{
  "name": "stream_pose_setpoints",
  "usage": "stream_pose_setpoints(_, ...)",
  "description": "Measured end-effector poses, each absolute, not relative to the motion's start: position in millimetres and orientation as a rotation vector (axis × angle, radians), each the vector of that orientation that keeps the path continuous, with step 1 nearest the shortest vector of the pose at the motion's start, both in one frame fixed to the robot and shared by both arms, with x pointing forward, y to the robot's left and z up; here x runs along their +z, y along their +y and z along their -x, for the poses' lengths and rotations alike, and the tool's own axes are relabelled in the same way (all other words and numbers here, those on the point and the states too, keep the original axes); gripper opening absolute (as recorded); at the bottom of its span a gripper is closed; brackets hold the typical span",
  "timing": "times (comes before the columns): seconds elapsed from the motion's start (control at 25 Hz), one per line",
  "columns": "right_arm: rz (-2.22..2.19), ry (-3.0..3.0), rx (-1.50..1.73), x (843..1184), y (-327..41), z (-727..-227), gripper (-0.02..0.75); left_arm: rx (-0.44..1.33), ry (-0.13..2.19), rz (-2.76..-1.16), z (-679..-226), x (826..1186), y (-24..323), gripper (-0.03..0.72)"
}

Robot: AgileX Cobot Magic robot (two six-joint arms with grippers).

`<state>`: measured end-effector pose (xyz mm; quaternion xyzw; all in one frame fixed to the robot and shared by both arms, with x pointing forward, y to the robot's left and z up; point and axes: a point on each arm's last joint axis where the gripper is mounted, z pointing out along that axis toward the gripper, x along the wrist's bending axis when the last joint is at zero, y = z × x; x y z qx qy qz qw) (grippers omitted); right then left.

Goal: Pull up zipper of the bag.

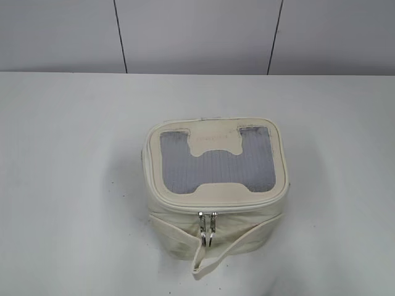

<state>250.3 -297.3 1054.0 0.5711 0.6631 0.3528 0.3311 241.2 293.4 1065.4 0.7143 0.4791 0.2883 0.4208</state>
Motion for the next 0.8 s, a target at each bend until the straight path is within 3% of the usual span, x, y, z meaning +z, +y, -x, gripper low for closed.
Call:
stream_pose_setpoints(0.48, -1.529, 1.685, 0.897, 1054.0, -298.0, -250.1, 0.521, 0.749, 1.249, -1.767, -241.4, 1065.2, 293.6, 0.243)
stream_pose_setpoints(0.8, -1.461, 1.607, 0.973, 1054.1, -298.4, -233.1, 0.521, 0.921, 1.394, -1.599, -228.8, 1064.5, 294.8, 0.243)
